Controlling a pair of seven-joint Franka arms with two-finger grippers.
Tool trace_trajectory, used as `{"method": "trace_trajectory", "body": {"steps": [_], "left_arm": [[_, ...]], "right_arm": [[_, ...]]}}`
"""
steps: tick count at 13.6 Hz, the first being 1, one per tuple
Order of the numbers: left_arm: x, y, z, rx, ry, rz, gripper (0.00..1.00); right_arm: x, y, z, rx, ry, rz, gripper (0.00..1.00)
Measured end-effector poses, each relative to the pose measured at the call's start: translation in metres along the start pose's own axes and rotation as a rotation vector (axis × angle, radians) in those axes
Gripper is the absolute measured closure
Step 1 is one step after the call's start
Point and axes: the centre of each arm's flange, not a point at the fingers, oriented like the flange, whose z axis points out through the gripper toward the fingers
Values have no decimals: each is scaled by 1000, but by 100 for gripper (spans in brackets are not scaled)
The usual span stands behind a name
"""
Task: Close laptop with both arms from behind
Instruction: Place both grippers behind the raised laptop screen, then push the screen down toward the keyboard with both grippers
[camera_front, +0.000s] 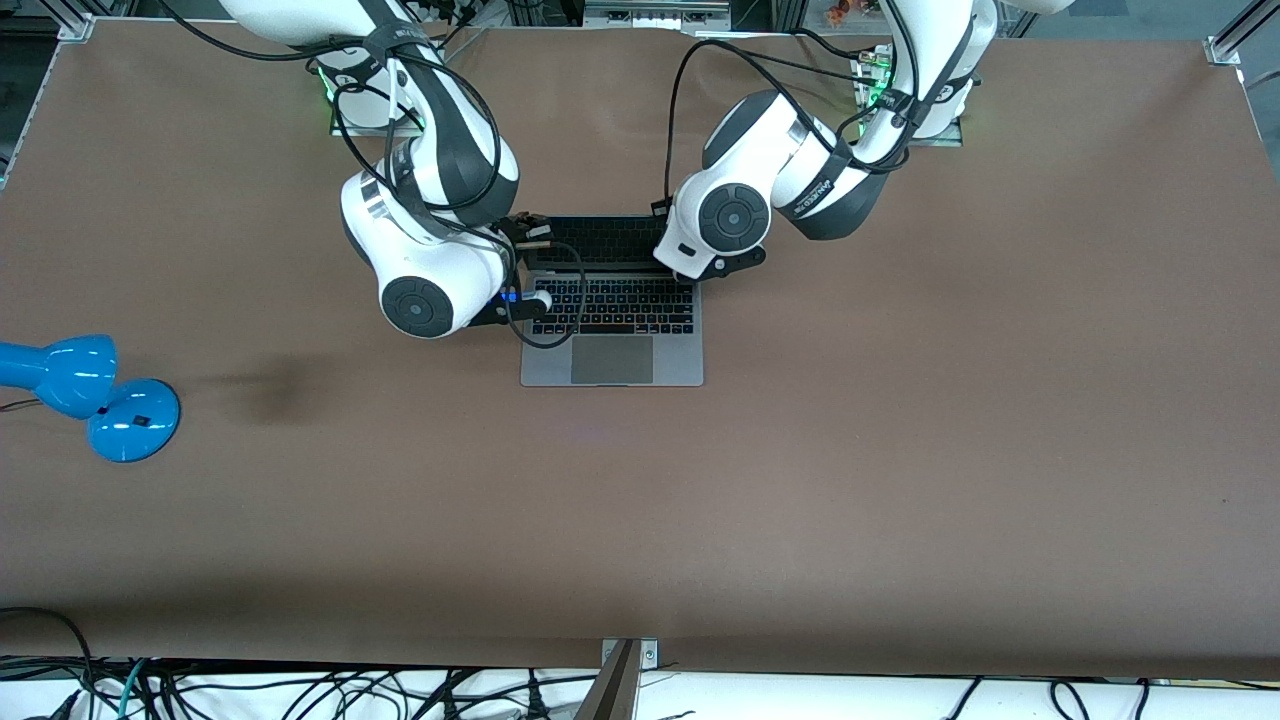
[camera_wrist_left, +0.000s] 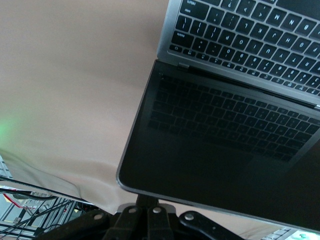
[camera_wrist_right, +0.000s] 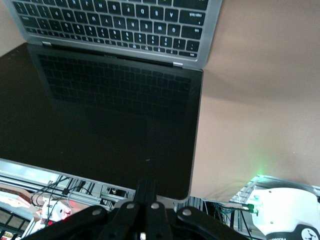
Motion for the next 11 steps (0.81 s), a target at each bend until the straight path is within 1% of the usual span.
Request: {"method": "trace_trajectory", "body": {"steps": [3,7,11], "left_arm": [[8,-4,-6,-13,6,-13,99],[18,-4,-17,-41,16,-23,99],[27,-4,-19,-48,13,-32,99]], "right_arm": [[-1,-4,-9,3,15,-9,99],[-11,-7,-15,-13,-28,-23,99],[-15,-20,-4,-37,-48,-37,99]]}}
